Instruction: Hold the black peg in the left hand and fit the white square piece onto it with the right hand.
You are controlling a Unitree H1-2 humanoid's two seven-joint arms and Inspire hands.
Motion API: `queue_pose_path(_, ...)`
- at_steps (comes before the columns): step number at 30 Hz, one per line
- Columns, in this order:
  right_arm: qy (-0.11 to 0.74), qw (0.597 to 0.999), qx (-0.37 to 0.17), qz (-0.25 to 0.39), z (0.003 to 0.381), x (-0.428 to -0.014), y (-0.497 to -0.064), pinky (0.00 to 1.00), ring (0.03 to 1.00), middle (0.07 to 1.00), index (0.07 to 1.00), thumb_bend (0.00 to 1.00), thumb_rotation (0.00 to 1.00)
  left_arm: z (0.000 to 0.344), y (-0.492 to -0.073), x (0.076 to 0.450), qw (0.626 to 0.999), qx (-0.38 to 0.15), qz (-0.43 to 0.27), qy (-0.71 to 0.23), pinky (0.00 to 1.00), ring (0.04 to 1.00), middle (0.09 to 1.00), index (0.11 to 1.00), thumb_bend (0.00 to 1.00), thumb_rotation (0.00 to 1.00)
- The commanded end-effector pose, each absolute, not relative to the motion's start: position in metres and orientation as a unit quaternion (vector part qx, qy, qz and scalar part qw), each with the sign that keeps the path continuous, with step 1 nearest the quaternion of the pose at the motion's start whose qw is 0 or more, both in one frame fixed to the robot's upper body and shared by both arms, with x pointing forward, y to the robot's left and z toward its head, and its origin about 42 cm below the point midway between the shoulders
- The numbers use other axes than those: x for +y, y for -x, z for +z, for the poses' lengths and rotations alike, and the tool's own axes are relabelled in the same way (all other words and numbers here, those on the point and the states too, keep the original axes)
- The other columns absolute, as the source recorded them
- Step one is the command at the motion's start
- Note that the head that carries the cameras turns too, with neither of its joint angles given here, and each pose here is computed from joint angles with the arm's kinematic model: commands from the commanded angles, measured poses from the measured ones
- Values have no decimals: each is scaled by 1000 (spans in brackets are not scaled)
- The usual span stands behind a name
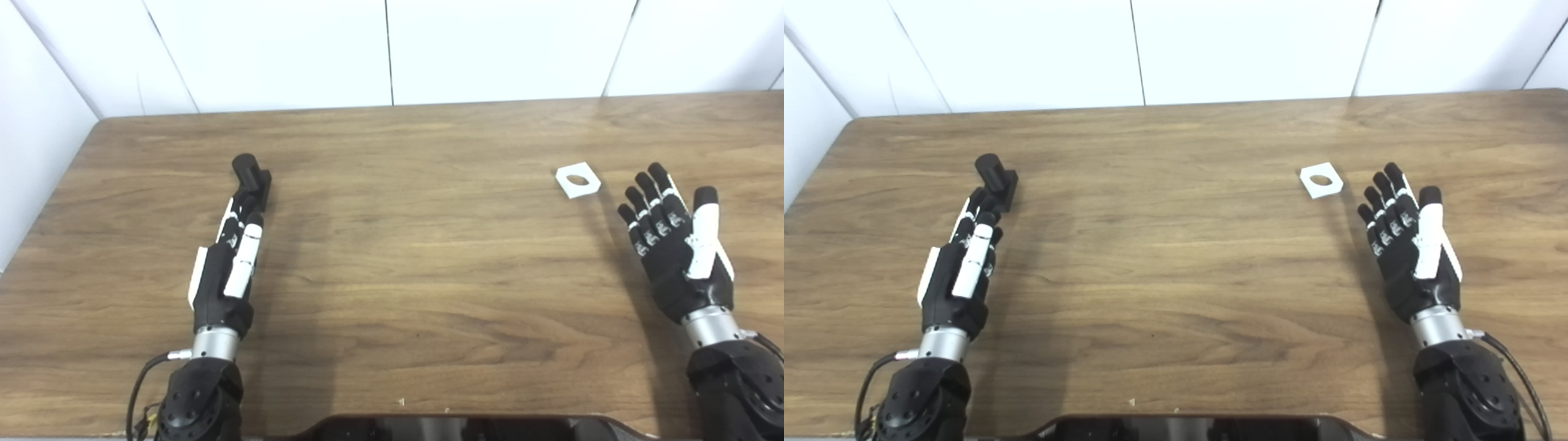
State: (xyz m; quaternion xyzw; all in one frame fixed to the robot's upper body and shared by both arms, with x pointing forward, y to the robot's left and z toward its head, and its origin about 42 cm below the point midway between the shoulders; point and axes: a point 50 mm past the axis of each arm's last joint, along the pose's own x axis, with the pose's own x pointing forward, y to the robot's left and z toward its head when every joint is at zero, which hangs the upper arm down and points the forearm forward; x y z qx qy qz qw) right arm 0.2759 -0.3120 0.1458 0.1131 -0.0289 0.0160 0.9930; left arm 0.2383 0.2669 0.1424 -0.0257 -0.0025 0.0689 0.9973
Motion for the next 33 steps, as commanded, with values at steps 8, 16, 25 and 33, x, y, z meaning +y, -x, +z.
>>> queue_pose_path(8,-107,991,-70,32,164,-315,-284,1000,1000,1000,1000,577,1000,162,-239,261,997,-37,67,26,1000,1000,1000,1000,370,681)
queue_pose_path(16,-101,992,-69,33,162,-318,-284,1000,1000,1000,1000,584,1000,164,-238,259,997,-31,74,24,1000,1000,1000,1000,370,629)
queue_pose_path(25,-102,992,-66,36,160,-321,-284,1000,1000,1000,1000,585,1000,172,-236,257,992,-23,118,-41,1000,1000,996,980,392,660)
queue_pose_path(33,-96,993,-60,43,155,-326,-284,1000,1000,1000,1000,604,1000,189,-234,252,967,-14,189,-170,939,965,981,967,533,582)
